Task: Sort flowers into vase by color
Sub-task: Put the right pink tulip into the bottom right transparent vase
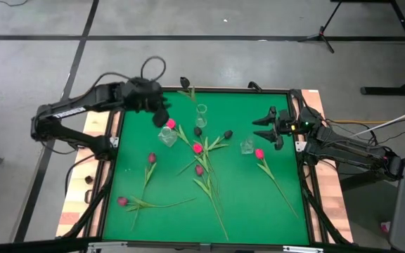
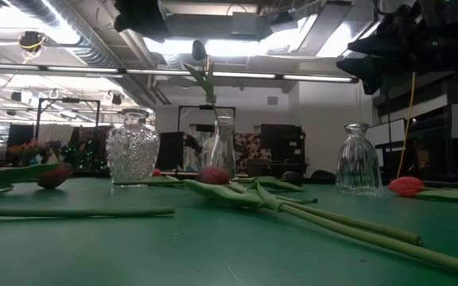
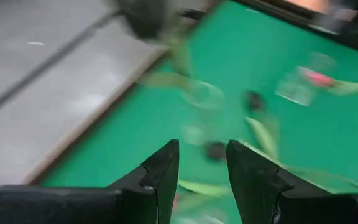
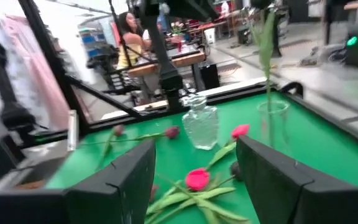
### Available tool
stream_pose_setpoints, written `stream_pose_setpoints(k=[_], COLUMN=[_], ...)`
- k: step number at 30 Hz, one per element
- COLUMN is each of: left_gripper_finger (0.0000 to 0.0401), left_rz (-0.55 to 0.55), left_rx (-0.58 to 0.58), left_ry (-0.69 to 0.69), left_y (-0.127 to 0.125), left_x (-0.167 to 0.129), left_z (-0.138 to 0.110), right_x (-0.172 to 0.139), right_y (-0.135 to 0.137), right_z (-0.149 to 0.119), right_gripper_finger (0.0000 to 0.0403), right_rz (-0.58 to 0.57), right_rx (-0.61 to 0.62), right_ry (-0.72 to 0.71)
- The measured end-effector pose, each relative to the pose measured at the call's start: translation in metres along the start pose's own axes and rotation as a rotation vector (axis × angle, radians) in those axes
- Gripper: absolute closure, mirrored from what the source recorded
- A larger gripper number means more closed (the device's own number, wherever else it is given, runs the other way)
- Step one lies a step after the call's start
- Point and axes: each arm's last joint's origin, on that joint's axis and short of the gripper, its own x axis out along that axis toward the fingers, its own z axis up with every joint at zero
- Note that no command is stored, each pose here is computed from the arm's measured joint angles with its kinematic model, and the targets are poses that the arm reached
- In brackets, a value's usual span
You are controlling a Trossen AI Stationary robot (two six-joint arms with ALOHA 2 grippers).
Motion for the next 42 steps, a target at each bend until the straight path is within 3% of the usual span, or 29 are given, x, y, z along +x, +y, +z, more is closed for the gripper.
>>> stream_pose_setpoints(k=[3,9,18,25,33,38,42], left_gripper_finger=[0.0270,0.0270,0.0270,0.0270,0.0270,0.0270,0.0270], left_rz=[-0.118,-0.249,-0.330,-0.394,-0.373,-0.388,-0.385], left_rx=[0.044,0.096,0.150,0.224,0.270,0.305,0.300], left_ry=[0.032,0.055,-0.075,-0.155,-0.244,-0.286,-0.292], left_y=[-0.020,-0.058,-0.098,-0.120,-0.130,-0.135,-0.135], left_x=[-0.002,0.000,-0.014,-0.034,-0.051,-0.057,-0.057], left_z=[-0.016,-0.046,-0.064,-0.075,-0.083,-0.084,-0.083], right_x=[0.000,0.004,0.014,0.019,0.028,0.029,0.030], right_y=[0.002,0.012,0.038,0.070,0.096,0.097,0.097], right_z=[-0.001,-0.005,-0.020,-0.020,-0.031,-0.053,-0.072], right_gripper_finger=[0.0178,0.0178,0.0178,0.0178,0.0178,0.0178,0.0178], right_rz=[0.077,0.153,0.048,0.069,-0.080,-0.351,-0.494], right_rx=[0.059,0.153,0.241,0.331,0.419,0.490,0.521], right_ry=[0.021,0.067,0.256,0.367,0.646,0.910,1.047])
